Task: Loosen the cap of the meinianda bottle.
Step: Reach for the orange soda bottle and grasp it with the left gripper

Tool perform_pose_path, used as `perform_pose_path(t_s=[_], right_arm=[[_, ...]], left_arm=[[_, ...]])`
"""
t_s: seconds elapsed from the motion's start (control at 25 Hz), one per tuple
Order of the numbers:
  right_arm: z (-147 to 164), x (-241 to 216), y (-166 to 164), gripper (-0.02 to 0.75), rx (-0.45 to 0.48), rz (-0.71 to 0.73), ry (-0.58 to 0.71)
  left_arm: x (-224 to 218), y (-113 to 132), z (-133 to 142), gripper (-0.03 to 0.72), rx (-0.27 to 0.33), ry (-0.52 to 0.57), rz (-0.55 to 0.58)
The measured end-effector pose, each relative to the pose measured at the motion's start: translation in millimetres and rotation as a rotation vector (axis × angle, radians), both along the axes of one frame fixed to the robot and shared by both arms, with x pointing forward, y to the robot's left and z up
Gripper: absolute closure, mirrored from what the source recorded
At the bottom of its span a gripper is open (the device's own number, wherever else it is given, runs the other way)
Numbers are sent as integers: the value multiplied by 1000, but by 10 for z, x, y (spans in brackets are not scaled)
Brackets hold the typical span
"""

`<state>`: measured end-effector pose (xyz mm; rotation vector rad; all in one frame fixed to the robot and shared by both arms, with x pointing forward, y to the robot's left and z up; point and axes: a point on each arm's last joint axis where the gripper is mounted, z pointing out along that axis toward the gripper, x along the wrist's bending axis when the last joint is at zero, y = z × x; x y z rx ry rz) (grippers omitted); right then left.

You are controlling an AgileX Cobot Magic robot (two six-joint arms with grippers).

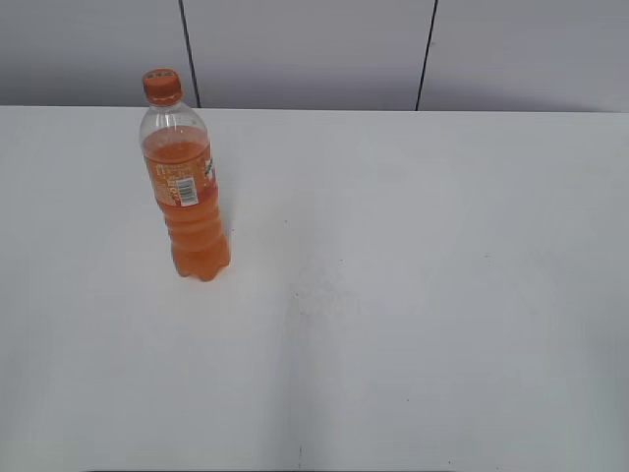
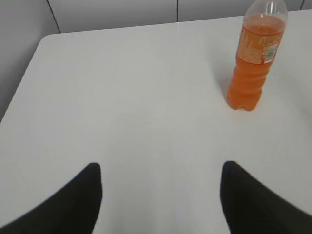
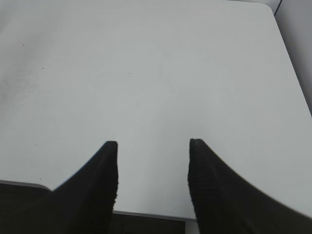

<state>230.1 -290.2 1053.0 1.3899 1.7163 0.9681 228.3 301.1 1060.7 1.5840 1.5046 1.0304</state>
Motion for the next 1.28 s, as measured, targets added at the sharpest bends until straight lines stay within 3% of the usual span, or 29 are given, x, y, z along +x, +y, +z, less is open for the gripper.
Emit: perform_pose_path(t_s=[0.32,0.6,0.88,1.08,1.28], right_arm=[[0,0,0,381,0,0,0],[0,0,0,381,0,0,0],[0,0,0,381,0,0,0],[0,0,0,381,0,0,0],[0,0,0,381,0,0,0]], left_arm=[[-1,-28,23,220,17,-5,-42],[88,-48,463,220,57,-109,-83],[482,-139,651,220,-35,-266,-164],[803,-144,428,220,-149,-283,-147],[980,-113,161,220,-202,-251,-98]])
